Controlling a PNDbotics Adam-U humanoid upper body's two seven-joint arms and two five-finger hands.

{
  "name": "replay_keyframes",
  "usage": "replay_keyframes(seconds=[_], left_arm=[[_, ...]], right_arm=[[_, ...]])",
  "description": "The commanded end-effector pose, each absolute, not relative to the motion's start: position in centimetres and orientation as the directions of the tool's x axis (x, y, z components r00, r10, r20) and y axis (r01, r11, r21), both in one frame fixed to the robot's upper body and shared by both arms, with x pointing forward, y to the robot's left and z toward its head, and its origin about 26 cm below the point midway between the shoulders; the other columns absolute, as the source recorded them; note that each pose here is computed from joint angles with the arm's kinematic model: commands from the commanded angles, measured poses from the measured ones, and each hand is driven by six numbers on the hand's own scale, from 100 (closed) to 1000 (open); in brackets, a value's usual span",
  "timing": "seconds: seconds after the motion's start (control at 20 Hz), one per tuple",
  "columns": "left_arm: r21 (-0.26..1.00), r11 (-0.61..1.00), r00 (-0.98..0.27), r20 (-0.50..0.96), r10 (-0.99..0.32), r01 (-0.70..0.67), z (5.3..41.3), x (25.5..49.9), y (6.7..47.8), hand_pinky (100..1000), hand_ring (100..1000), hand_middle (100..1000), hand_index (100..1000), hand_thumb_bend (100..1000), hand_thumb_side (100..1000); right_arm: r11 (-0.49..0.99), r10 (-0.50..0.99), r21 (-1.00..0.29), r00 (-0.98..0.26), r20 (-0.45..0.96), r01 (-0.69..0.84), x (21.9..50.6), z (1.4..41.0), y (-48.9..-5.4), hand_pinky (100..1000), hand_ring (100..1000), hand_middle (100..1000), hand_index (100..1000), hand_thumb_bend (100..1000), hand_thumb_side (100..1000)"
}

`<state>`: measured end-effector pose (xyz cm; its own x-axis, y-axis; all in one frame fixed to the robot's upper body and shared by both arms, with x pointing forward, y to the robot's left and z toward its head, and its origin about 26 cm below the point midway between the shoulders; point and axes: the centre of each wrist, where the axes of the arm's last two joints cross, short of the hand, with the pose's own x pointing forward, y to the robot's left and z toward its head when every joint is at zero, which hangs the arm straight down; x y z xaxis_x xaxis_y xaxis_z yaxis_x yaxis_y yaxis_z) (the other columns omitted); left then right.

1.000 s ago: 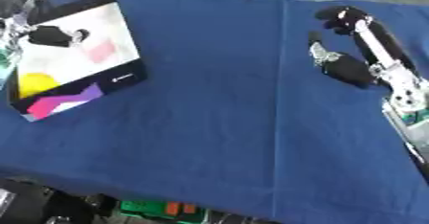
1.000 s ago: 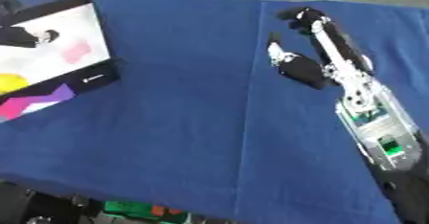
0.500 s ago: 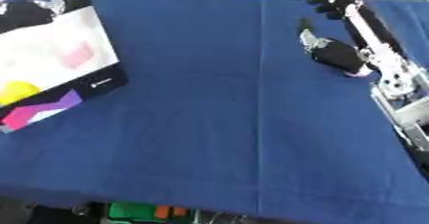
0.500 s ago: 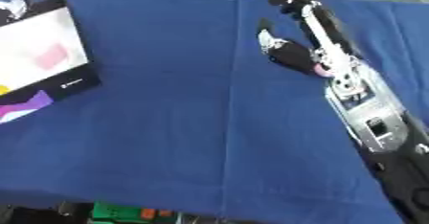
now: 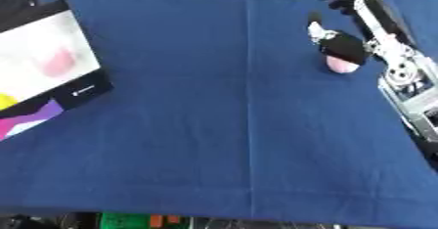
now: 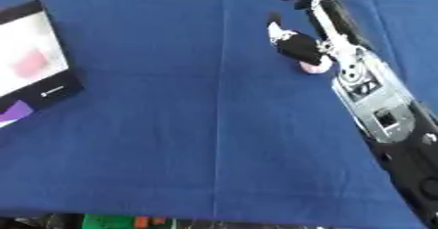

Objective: Pick up the objects with one hand, pass them to the other hand, and then place them into the box on the other side of the table.

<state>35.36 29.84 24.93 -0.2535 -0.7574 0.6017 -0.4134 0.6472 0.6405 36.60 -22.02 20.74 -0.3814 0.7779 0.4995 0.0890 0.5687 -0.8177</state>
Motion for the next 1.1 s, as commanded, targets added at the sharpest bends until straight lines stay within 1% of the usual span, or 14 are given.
replay_keyframes(seconds=[0.05, 0.25, 0.35, 0.5, 0.7, 1.1], left_arm=[[0.630, 0.653, -0.279, 0.595, -0.754, -0.421, 25.6, 35.0, 29.7, 704, 627, 666, 770, 445, 522], [0.644, 0.656, -0.272, 0.600, -0.753, -0.394, 25.2, 35.1, 29.4, 705, 630, 670, 776, 446, 525], [0.648, 0.658, -0.271, 0.602, -0.751, -0.385, 25.0, 35.1, 29.3, 705, 630, 670, 776, 445, 527], [0.648, 0.661, -0.270, 0.606, -0.748, -0.378, 24.8, 35.1, 29.2, 705, 629, 669, 776, 447, 529], [0.644, 0.664, -0.275, 0.607, -0.746, -0.381, 24.7, 35.1, 29.2, 705, 627, 668, 773, 447, 527], [0.646, 0.665, -0.277, 0.606, -0.745, -0.375, 24.3, 35.0, 29.1, 706, 628, 669, 771, 448, 527]], right_arm=[[0.516, 0.822, -0.852, -0.335, 0.461, 0.093, 36.4, 21.7, -23.4, 872, 851, 849, 837, 100, 514], [0.477, 0.851, -0.878, -0.271, 0.450, 0.040, 36.2, 21.7, -24.4, 876, 855, 852, 843, 100, 548], [0.467, 0.859, -0.884, -0.240, 0.452, 0.008, 36.1, 21.6, -24.9, 878, 858, 854, 847, 100, 548], [0.445, 0.875, -0.895, -0.205, 0.439, -0.021, 36.0, 21.7, -25.6, 883, 862, 856, 853, 100, 505], [0.419, 0.893, -0.907, -0.158, 0.421, -0.049, 36.1, 21.7, -26.5, 887, 866, 858, 863, 100, 505], [0.353, 0.927, -0.933, -0.103, 0.360, -0.074, 37.1, 20.6, -26.9, 904, 883, 866, 868, 100, 407]])
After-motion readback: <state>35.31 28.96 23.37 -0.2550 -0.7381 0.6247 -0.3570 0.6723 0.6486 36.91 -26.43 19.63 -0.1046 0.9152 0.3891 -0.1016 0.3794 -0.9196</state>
